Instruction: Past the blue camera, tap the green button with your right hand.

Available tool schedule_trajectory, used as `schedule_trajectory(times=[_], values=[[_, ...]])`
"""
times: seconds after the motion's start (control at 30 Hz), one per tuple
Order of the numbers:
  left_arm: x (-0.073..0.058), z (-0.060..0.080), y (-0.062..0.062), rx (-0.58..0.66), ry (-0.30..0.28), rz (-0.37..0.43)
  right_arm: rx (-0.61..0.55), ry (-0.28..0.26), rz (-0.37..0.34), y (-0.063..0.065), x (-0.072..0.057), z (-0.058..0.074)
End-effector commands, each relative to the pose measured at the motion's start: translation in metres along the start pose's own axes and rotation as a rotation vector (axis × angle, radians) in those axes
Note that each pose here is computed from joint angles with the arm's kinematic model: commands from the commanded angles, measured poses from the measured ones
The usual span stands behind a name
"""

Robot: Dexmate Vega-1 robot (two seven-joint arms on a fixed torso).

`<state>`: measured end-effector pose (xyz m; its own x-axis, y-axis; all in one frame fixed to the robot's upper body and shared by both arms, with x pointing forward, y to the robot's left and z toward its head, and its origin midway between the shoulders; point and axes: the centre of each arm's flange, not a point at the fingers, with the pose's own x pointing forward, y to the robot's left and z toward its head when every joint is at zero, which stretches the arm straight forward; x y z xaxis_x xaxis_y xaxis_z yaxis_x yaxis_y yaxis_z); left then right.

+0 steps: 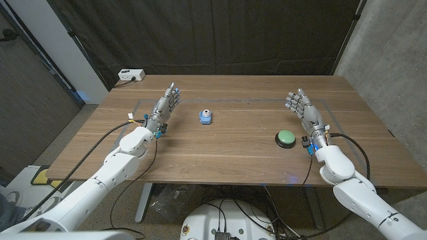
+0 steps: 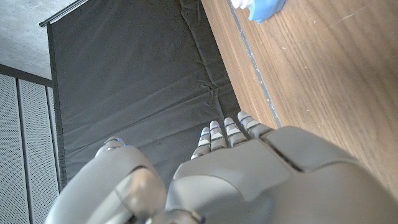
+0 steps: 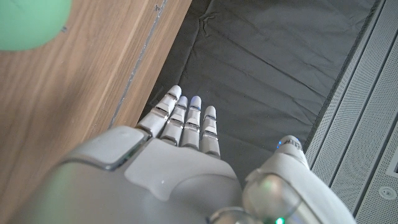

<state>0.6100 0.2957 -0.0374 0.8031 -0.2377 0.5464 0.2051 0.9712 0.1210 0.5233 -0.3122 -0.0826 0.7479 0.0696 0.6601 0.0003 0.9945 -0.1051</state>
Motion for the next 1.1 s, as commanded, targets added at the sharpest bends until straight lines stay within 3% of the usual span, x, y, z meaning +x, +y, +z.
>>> schedule_trajectory(times=[0.03,0.6,1.1], values=[[0.006,0.007,-0.007,0.027,0.008,-0.010,-0.009,0.005,-0.033,-0.008,-0.025,-0.001],[0.006,0.005,-0.015,0.030,0.013,-0.009,-0.007,0.010,-0.042,-0.008,-0.046,-0.002],[0.008,0.006,-0.014,0.037,0.013,-0.005,-0.039,0.009,-0.051,-0.008,-0.066,0.000]])
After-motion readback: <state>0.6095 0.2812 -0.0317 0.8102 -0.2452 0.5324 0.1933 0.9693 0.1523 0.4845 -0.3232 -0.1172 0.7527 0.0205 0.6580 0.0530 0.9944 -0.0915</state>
